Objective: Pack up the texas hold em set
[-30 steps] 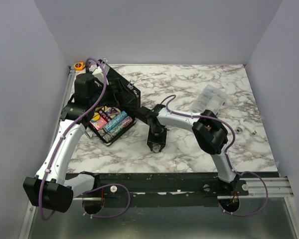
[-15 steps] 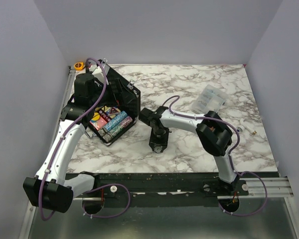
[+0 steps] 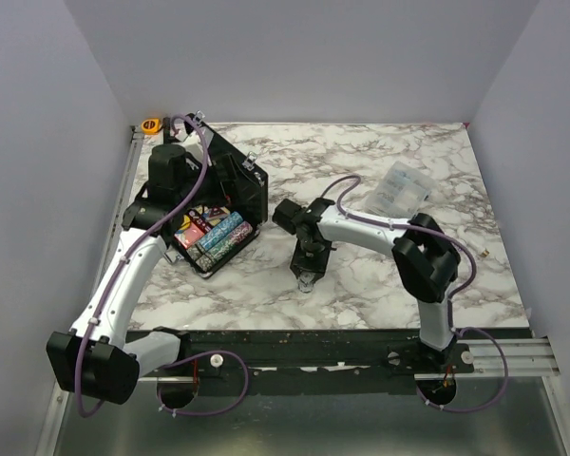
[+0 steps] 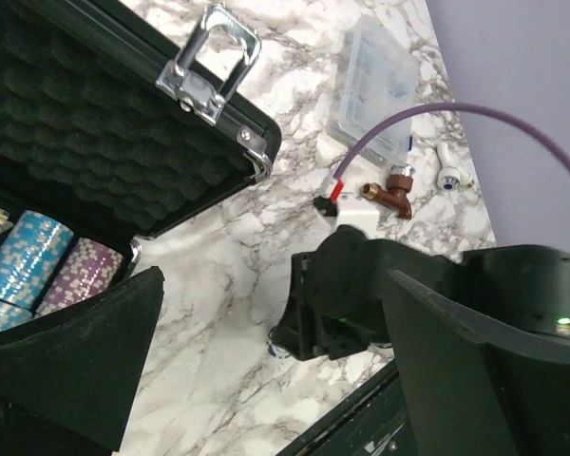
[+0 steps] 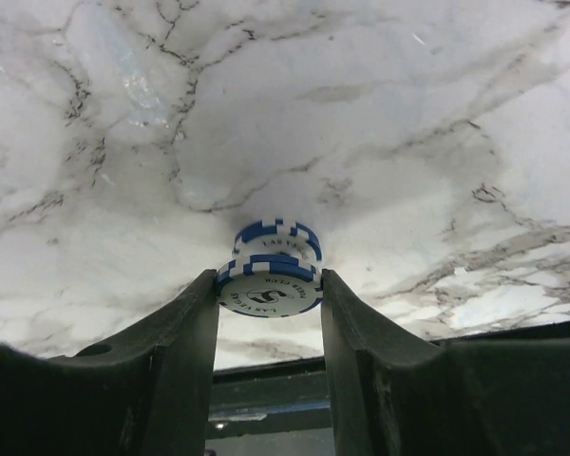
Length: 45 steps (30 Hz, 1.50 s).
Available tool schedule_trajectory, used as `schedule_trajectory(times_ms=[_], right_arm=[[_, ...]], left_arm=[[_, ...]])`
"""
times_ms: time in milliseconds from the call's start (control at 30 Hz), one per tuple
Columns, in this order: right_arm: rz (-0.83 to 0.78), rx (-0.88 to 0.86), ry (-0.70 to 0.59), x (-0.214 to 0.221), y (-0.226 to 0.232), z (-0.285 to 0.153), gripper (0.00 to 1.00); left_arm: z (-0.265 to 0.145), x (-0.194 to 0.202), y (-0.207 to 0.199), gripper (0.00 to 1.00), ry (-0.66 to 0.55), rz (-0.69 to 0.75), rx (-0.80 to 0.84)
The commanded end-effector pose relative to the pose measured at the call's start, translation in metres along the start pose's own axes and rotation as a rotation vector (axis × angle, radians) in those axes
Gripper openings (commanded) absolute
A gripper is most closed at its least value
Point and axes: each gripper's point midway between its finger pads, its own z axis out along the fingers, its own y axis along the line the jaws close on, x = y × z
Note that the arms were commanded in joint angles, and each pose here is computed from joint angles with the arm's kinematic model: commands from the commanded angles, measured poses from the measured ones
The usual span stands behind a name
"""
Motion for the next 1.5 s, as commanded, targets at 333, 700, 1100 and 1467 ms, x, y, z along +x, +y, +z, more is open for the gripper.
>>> schedule_trajectory(times_ms=[333, 700, 1100, 1467], right_arm=[[0.179, -0.391, 0.199, -0.012, 0.039, -0.052, 0.01], [0.290, -0.397, 0.220, -0.024, 0.052, -0.063, 0.01], [0.343, -0.436, 0.194, -0.034, 0.060, -0.081, 0.01], [0.353, -0.460, 0.186, -0.037, 0.063, -0.088, 0.01]], left_arm=[[0.006, 0.106, -0.002, 0.97, -0.049, -0.253, 0.255], [0.022, 0.140, -0.002, 0.90, -0.281, -0.256, 0.223], [0.047, 0.165, 0.003, 0.59, -0.248, -0.313, 0.186], [0.063, 0.188, 0.017, 0.52, -0.159, -0.418, 0.122]])
